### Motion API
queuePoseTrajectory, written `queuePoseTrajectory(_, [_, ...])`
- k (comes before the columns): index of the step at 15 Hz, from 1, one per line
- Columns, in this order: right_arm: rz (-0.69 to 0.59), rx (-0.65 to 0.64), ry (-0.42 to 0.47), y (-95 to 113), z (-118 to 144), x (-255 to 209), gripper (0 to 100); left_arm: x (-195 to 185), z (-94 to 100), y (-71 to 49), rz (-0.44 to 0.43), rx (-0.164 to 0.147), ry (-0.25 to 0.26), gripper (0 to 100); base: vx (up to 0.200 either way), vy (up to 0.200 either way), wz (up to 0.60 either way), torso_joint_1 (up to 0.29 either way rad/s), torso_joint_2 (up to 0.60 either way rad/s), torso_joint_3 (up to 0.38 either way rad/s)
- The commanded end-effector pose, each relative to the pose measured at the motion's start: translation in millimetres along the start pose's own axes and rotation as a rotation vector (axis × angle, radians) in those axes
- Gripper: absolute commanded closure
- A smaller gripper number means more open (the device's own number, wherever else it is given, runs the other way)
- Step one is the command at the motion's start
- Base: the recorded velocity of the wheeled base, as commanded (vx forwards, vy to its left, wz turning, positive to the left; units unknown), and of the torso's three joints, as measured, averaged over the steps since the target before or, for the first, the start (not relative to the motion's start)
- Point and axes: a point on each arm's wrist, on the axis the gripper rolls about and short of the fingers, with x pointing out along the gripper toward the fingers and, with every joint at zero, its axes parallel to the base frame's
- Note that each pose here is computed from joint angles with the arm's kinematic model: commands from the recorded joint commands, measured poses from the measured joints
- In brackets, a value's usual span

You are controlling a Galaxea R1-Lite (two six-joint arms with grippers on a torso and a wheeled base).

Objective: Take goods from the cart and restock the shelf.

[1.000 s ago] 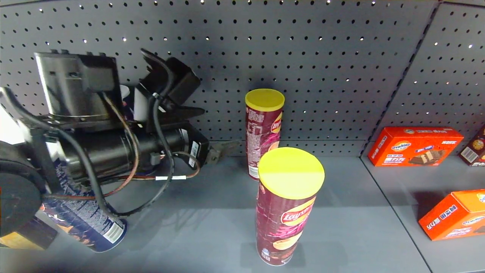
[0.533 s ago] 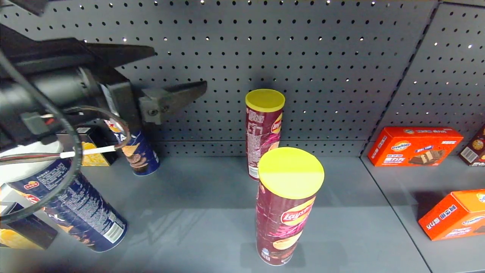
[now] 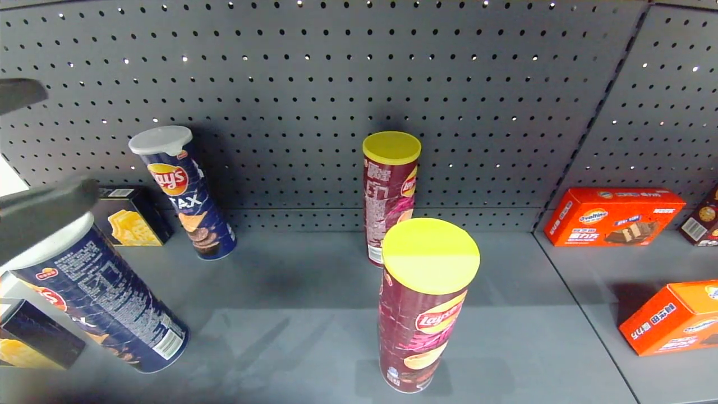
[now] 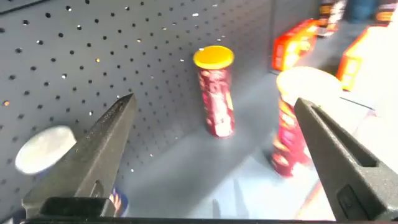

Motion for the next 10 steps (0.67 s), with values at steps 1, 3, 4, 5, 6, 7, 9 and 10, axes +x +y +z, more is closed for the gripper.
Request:
queuePoseTrajectory(1, [0.001,0.0,0.001,0.0,0.0,0.1,0,-61.0,2.9,-4.1,0.025,0.017,-0.077,0,0.0,0.0,0.0,0.0,0.0,0.0])
queuePoseTrajectory(3, [0.001,0.0,0.001,0.0,0.0,0.1,0,-92.7,-9.6,-10.6,0.162,0.06,-0.071,0,0.0,0.0,0.0,0.0,0.0,0.0])
queuePoseTrajectory(4, [0.001,-0.001,0.001,0.0,0.0,0.1,0,-106.0,-20.1,-17.1,0.226,0.07,-0.076,0,0.0,0.0,0.0,0.0,0.0,0.0])
queuePoseTrajectory(5, [0.001,0.0,0.001,0.0,0.0,0.1,0,-117.3,-29.7,-24.6,0.295,0.08,-0.078,0,0.0,0.0,0.0,0.0,0.0,0.0])
queuePoseTrajectory(6, [0.001,0.0,0.001,0.0,0.0,0.1,0,-124.4,-36.6,-30.7,0.346,0.087,-0.079,0,0.0,0.0,0.0,0.0,0.0,0.0])
queuePoseTrajectory(7, [0.001,-0.001,0.001,0.0,0.0,0.1,0,-137.1,-52.0,-44.5,0.437,0.083,-0.084,0,0.0,0.0,0.0,0.0,0.0,0.0])
queuePoseTrajectory(9, [0.001,-0.001,0.001,0.0,0.0,0.1,0,-144.3,-65.2,-54.1,0.482,0.075,-0.092,0,0.0,0.0,0.0,0.0,0.0,0.0])
queuePoseTrajectory(10, [0.001,0.0,0.001,0.0,0.0,0.1,0,-149.9,-87.4,-65.8,0.535,0.07,-0.089,0,0.0,0.0,0.0,0.0,0.0,0.0])
